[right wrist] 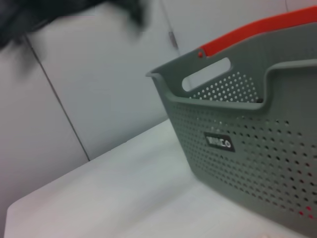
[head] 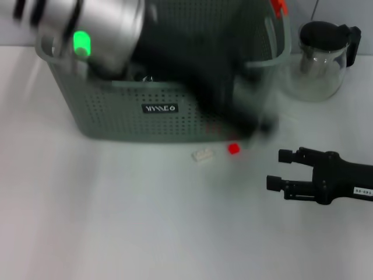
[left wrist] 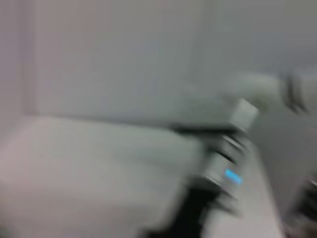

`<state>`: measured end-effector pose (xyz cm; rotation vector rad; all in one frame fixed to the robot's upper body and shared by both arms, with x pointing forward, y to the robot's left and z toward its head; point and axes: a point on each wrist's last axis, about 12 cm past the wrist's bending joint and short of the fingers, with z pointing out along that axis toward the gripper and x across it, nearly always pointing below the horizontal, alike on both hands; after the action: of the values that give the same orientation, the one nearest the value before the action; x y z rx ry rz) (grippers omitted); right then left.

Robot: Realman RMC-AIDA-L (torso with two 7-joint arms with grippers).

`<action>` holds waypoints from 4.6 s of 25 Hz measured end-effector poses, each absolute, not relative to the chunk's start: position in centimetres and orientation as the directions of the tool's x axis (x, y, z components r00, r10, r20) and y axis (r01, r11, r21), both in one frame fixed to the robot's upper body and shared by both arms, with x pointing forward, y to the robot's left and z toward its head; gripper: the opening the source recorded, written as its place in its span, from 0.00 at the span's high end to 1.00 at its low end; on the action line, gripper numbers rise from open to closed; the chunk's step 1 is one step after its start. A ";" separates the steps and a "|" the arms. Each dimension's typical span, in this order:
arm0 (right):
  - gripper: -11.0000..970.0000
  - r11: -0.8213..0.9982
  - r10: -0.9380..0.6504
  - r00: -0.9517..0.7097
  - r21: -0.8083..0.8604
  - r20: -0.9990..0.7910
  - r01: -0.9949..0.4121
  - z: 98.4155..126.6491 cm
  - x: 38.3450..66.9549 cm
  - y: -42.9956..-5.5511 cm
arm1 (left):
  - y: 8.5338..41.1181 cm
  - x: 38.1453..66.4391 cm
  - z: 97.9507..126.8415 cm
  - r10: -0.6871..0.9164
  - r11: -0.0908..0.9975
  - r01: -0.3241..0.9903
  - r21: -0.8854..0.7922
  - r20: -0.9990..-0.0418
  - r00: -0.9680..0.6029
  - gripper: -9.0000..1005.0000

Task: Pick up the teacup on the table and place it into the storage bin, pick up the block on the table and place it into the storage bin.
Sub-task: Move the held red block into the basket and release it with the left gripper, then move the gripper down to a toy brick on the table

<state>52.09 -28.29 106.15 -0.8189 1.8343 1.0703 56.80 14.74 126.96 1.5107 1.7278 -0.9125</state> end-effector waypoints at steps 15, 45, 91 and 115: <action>0.06 0.518 -0.095 -0.499 0.385 -0.862 -0.764 106.8 51.9 -32.7 | 12.5 56.2 115.4 0.698 0.228 0.965 -0.130 -0.669 -0.255 0.16; 0.06 0.525 -0.116 -0.545 0.415 -0.830 -0.743 107.8 50.9 -35.7 | 11.3 59.3 109.5 0.739 0.401 0.914 0.052 -0.608 -0.290 0.16; 0.06 0.547 -0.117 -0.546 0.405 -0.830 -0.732 107.5 51.3 -35.6 | 11.8 59.5 108.1 0.739 0.437 0.897 0.063 -0.594 -0.318 0.16; 0.06 0.561 -0.119 -0.544 0.396 -0.831 -0.727 107.3 51.2 -35.8 | 11.3 59.5 109.2 0.714 0.454 0.890 0.032 -0.611 -0.342 0.16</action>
<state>51.24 -35.78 107.33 -0.6792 2.0029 0.9747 59.52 11.28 109.19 1.3354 2.1532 -0.4169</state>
